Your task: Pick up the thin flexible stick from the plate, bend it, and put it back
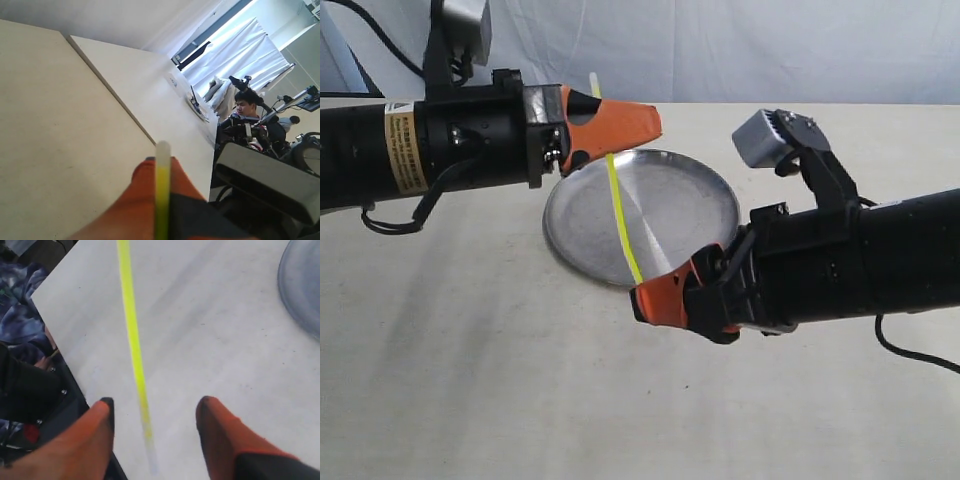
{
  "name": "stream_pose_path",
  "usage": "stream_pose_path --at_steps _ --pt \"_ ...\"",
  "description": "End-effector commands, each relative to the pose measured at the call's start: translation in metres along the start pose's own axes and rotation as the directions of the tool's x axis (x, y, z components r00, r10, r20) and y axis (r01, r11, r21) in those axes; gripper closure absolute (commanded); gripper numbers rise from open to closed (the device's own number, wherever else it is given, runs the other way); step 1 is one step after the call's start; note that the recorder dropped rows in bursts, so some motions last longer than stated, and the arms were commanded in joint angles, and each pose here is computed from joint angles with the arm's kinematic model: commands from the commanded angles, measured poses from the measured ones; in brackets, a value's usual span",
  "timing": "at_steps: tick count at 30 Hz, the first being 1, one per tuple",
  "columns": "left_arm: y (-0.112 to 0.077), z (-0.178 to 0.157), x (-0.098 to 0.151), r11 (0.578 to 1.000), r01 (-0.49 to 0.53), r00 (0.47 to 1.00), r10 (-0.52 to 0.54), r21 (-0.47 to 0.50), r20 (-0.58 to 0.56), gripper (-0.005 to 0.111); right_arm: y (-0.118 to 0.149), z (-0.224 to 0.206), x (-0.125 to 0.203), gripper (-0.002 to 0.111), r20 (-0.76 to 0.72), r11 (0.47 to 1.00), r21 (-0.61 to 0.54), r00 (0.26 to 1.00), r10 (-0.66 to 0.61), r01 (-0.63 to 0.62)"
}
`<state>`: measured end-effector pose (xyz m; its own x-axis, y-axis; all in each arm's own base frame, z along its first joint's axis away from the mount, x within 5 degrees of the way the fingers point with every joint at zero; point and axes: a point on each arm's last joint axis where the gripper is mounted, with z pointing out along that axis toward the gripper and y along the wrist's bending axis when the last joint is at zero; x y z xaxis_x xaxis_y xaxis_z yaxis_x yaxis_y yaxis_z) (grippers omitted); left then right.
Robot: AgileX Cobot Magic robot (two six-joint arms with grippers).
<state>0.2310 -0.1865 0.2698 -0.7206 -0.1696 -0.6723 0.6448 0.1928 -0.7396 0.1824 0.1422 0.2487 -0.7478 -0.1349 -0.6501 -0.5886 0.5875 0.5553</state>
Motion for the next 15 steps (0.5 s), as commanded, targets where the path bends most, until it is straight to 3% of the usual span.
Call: stream_pose_path --at_steps 1,2,4,5,11,15 --pt "-0.006 0.005 0.000 0.999 -0.025 0.999 0.025 0.033 0.025 0.107 -0.004 0.011 0.004 0.059 -0.043 0.996 -0.049 0.996 0.072 -0.074" --pt "-0.006 0.005 0.000 0.998 -0.043 0.999 0.042 0.034 0.029 0.107 -0.004 0.013 0.005 0.063 -0.057 0.994 -0.066 0.995 0.085 -0.089" --pt "-0.006 0.005 0.000 0.997 -0.073 0.997 0.072 0.034 0.030 0.107 -0.004 0.015 0.007 0.081 -0.080 0.991 -0.096 0.993 0.087 -0.094" --pt "-0.005 0.005 0.001 0.991 -0.130 0.991 0.129 0.019 0.020 0.107 -0.002 0.015 0.007 0.110 -0.087 0.989 -0.113 0.993 0.080 -0.090" --pt "0.007 0.003 0.016 0.954 -0.294 0.944 0.278 -0.065 -0.178 0.107 0.010 0.002 0.002 0.108 -0.016 0.990 -0.139 1.000 0.021 -0.023" --pt "0.009 0.001 0.026 0.960 -0.275 0.927 0.248 -0.059 -0.282 0.107 0.016 -0.017 -0.006 0.108 0.107 0.998 -0.052 0.994 -0.039 0.045"
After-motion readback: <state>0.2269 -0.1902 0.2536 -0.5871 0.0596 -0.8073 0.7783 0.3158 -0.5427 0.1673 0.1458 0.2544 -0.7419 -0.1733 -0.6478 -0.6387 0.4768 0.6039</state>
